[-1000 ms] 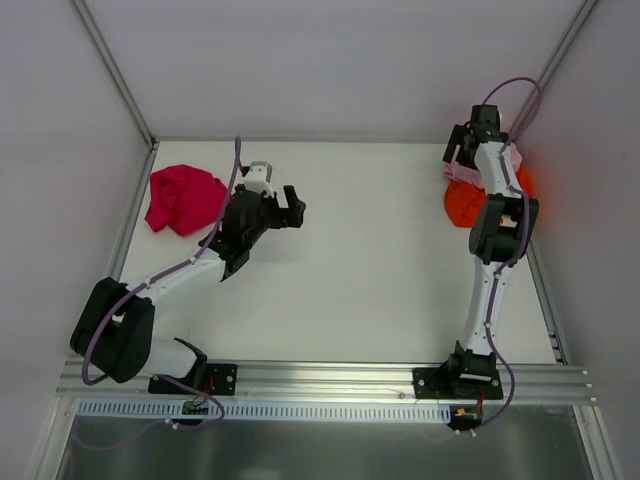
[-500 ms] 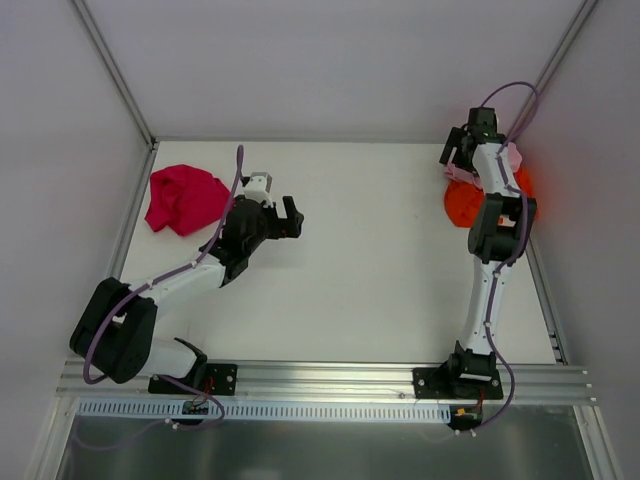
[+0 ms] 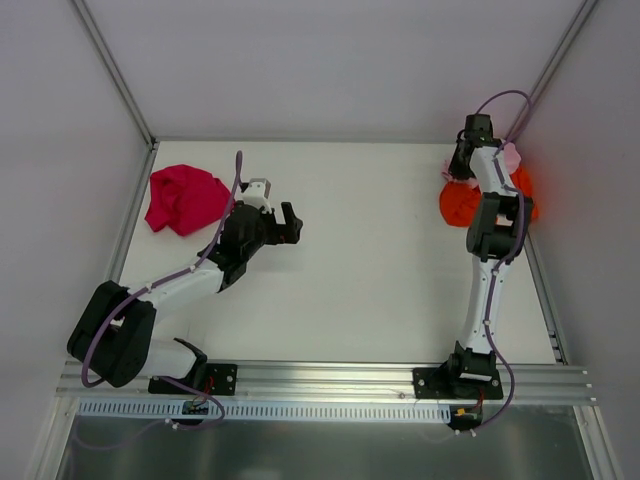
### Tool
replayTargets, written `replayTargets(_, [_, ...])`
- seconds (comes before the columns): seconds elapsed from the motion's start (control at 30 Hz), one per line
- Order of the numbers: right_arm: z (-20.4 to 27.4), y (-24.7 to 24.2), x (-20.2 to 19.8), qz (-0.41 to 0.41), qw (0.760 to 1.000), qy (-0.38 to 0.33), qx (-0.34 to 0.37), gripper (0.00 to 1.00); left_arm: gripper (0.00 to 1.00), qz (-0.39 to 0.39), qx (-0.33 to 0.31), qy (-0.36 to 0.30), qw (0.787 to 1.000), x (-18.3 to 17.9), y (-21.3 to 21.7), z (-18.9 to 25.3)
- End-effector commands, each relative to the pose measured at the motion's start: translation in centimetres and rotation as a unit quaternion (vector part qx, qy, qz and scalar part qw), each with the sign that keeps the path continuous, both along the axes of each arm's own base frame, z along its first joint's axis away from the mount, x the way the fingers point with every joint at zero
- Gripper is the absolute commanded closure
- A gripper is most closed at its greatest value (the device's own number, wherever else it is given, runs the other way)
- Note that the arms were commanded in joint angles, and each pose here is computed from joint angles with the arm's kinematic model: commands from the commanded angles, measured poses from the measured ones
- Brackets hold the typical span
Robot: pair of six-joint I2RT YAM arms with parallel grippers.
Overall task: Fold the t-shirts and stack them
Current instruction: Grab crumpled tshirt from the corner of the board with the right arm
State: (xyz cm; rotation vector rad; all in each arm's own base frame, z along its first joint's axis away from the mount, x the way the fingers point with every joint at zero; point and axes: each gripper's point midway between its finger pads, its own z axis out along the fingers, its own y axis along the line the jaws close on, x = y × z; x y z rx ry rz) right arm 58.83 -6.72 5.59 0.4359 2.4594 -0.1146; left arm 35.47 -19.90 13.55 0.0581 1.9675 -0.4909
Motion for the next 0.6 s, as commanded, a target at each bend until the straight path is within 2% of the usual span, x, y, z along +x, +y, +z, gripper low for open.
replayTargets(0.0, [0.3, 2.3, 0.3, 0.047, 0.999, 0.003, 0.005, 0.99, 0.01, -0.005, -0.029, -0.018, 0.999, 0.4, -0.6, 1.0])
replayTargets(0.13, [1.2, 4.1, 0.0, 0.083, 0.997, -0.007, 0.007, 0.99, 0.01, -0.012, -0.032, -0.018, 0.999, 0.1, -0.8, 0.3])
replayTargets(0.17, [3.2, 5.0, 0.0, 0.105, 0.994, -0.027, 0.007, 0.99, 0.01, -0.014, -0.034, -0.017, 0.999, 0.0, -0.9, 0.2])
replayTargets(0.23, [3.9, 7.0, -0.6, 0.143, 0.989, -0.036, -0.001, 0.99, 0.01, -0.020, -0.038, -0.019, 0.999, -0.2, -1.1, 0.2])
replayTargets(0.4, [9.6, 15.4, -2.9, 0.266, 0.961, -0.066, -0.045, 0.99, 0.01, -0.030, -0.040, -0.017, 0.999, -0.6, -1.8, -0.4])
replayTargets(0.47, [10.2, 17.4, -4.3, 0.286, 0.955, -0.066, -0.049, 0.99, 0.01, -0.030, -0.042, -0.019, 0.998, -0.6, -2.0, -0.5])
replayTargets(0.57, [14.1, 22.0, -6.8, 0.313, 0.942, -0.113, -0.051, 0.99, 0.01, -0.029, -0.046, -0.023, 0.998, -0.9, -2.0, -0.5])
